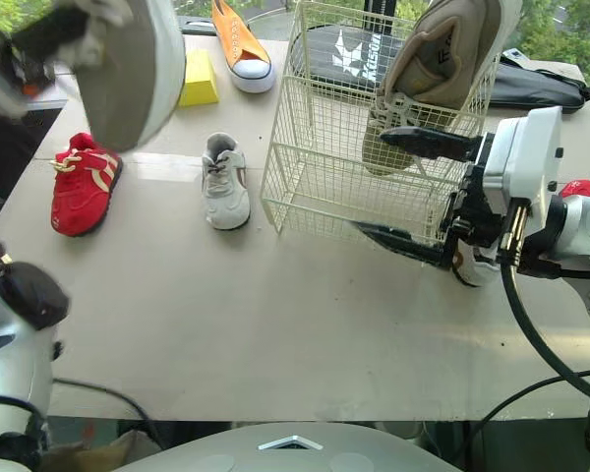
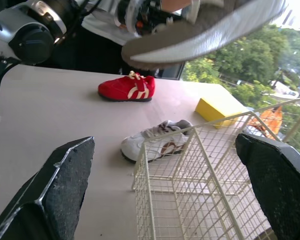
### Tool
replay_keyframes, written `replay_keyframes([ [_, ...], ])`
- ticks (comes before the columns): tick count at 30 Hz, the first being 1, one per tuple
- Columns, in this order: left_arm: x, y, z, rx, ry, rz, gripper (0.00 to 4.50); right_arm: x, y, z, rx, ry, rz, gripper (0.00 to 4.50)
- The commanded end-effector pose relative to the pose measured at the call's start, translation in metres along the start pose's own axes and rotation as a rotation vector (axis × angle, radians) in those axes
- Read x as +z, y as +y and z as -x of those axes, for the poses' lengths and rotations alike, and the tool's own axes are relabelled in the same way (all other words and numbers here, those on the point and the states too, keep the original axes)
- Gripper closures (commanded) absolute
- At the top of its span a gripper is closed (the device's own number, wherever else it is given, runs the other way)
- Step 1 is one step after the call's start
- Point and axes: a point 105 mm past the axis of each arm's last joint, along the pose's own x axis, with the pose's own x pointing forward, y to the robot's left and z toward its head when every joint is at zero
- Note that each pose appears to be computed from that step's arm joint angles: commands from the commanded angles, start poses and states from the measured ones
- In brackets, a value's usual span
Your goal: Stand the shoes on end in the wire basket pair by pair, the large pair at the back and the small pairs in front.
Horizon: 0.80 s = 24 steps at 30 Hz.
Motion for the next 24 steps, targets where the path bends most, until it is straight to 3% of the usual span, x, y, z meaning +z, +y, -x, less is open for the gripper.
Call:
replay_keyframes([
  [1, 0.021, -0.056, -0.038, -0.075, -0.215, -0.191, 3.98, 0.009, -0.025, 0.017, -0.223, -0.047, 0.048, 0.0],
  [6, -0.001, -0.109, -0.094, -0.148, -0.399, -0.381, 3.98, 0.012, -0.015, 0.025, -0.305, -0.034, 0.071, 0.0],
  [10, -0.008, -0.125, -0.124, -0.105, -0.572, -0.504, 3.98, 0.017, -0.004, 0.029, -0.348, -0.018, 0.082, 0.0],
  [14, -0.022, -0.129, -0.146, -0.048, -0.638, -0.702, 3.98, 0.021, 0.002, 0.031, -0.383, -0.005, 0.096, 0.0],
  [18, -0.046, -0.12, -0.163, 0.011, -0.627, -0.795, 3.98, 0.024, 0.007, 0.033, -0.413, 0.002, 0.104, 0.0],
  [24, -0.126, -0.099, -0.171, -0.009, -0.444, -0.75, 3.98, 0.023, 0.008, 0.038, -0.453, 0.01, 0.097, 0.0],
])
